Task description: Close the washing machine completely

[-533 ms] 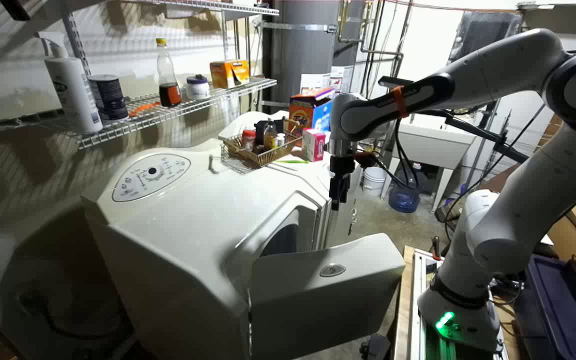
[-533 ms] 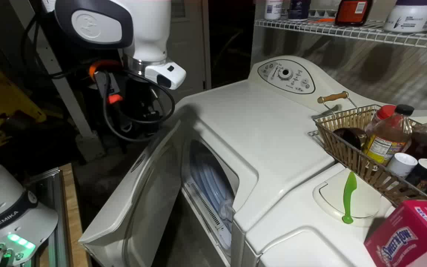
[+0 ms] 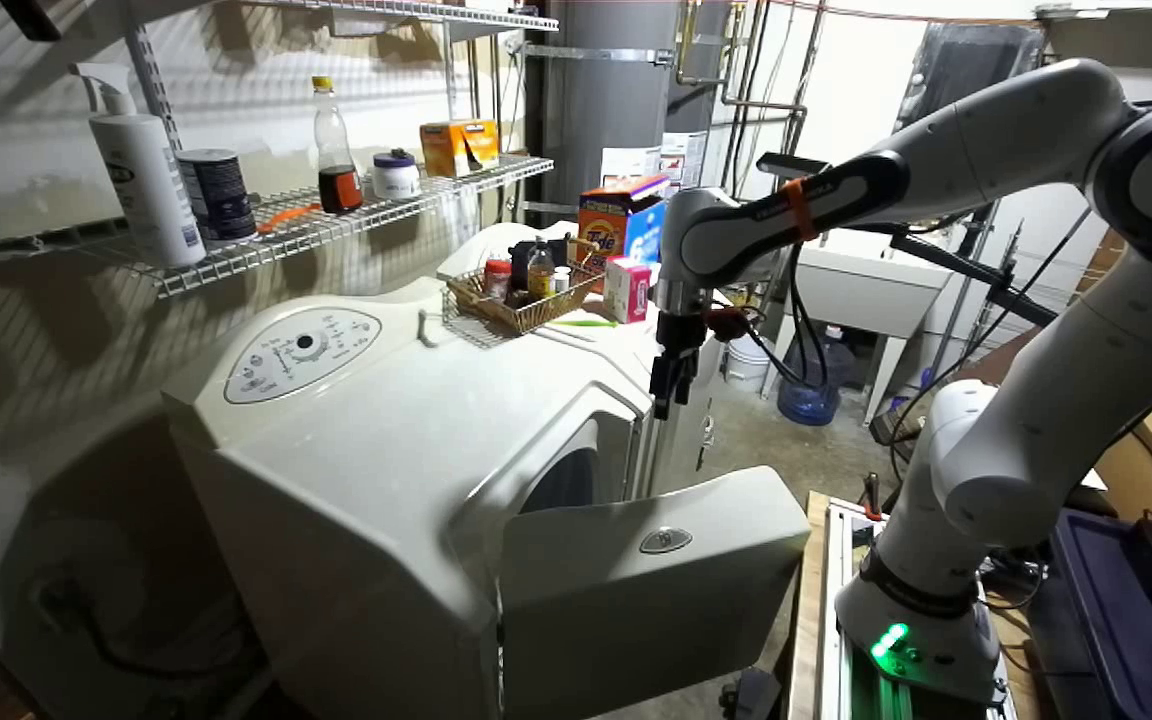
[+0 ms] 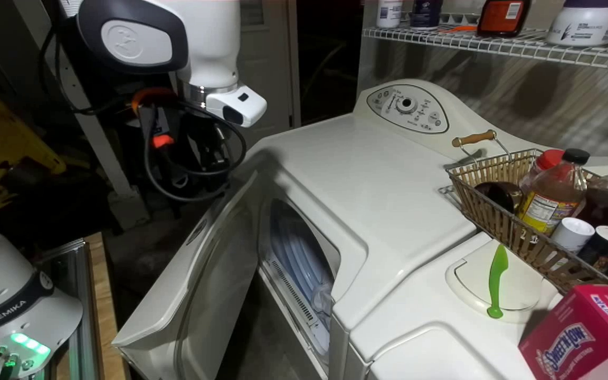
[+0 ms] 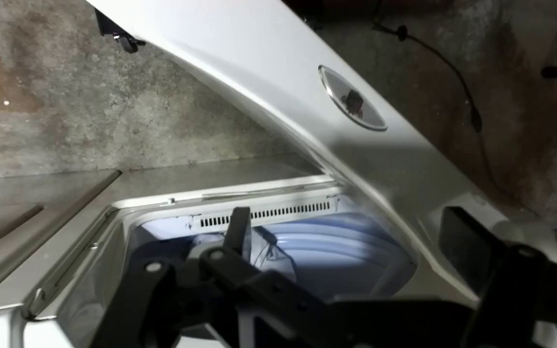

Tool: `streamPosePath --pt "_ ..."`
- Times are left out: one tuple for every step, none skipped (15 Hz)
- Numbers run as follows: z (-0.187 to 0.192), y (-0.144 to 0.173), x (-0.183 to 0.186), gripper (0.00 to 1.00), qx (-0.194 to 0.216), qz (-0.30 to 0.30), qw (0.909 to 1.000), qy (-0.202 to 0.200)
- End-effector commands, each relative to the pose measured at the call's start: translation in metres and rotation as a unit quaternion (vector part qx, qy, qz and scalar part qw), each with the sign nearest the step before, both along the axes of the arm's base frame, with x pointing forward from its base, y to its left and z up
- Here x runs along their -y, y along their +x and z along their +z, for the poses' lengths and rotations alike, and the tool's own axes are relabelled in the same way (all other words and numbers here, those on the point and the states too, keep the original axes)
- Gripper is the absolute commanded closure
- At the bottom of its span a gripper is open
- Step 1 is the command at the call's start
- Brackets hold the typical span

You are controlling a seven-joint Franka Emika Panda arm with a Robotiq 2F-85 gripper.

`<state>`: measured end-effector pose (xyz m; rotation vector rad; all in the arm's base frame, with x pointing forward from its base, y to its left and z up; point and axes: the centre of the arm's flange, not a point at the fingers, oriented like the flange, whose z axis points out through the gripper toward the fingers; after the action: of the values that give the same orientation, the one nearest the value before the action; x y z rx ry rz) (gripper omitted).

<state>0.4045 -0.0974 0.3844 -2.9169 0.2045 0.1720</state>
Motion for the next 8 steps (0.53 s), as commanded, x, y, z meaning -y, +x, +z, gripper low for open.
streamPosePath --pt "-0.027 -0.017 -0.009 0.0 0.024 -0.081 0.9949 -0.055" --pt "-0.035 -0.025 -0.013 0.0 0.02 -0.104 0.992 -0.068" --pt "-0.044 -0.031 -0.015 0.0 0.021 -0.125 0.9885 -0.082" --pt "-0.053 -0.039 -0.017 0.0 0.02 -0.143 0.9846 -0.099" --pt "-0.059 -0.044 -0.018 0.0 0.016 -0.162 0.98 -0.114" --pt "-0.065 -0.049 -0.018 0.0 0.01 -0.181 0.9749 -0.129" --pt "-0.068 -0.054 -0.019 0.0 0.0 -0.201 0.969 -0.144" --pt "-0.072 -0.057 -0.019 0.0 -0.01 -0.22 0.9627 -0.157"
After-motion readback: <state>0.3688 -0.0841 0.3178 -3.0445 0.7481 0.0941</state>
